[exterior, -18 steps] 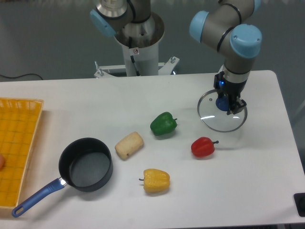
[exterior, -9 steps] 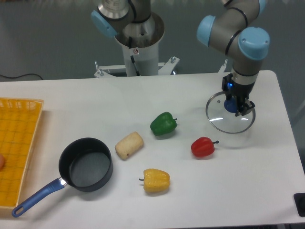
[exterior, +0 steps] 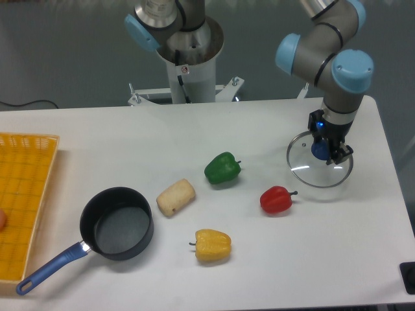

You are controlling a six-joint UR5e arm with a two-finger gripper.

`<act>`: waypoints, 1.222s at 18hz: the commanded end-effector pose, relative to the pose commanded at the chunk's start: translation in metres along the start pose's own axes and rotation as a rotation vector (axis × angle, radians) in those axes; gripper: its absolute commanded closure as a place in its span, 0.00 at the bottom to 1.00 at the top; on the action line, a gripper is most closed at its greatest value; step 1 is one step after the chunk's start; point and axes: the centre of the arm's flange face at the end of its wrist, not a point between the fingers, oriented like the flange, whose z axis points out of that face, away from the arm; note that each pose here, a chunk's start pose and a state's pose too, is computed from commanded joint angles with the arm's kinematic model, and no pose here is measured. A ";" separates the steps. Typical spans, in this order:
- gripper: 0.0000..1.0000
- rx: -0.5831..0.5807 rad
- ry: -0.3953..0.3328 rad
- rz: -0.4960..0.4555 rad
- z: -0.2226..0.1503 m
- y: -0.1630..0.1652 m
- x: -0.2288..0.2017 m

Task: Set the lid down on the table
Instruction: 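Move the held glass lid past the red pepper toward the table edge, then lower the glass lid flat onto the table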

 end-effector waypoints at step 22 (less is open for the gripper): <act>0.37 -0.013 0.021 -0.020 0.040 0.014 -0.012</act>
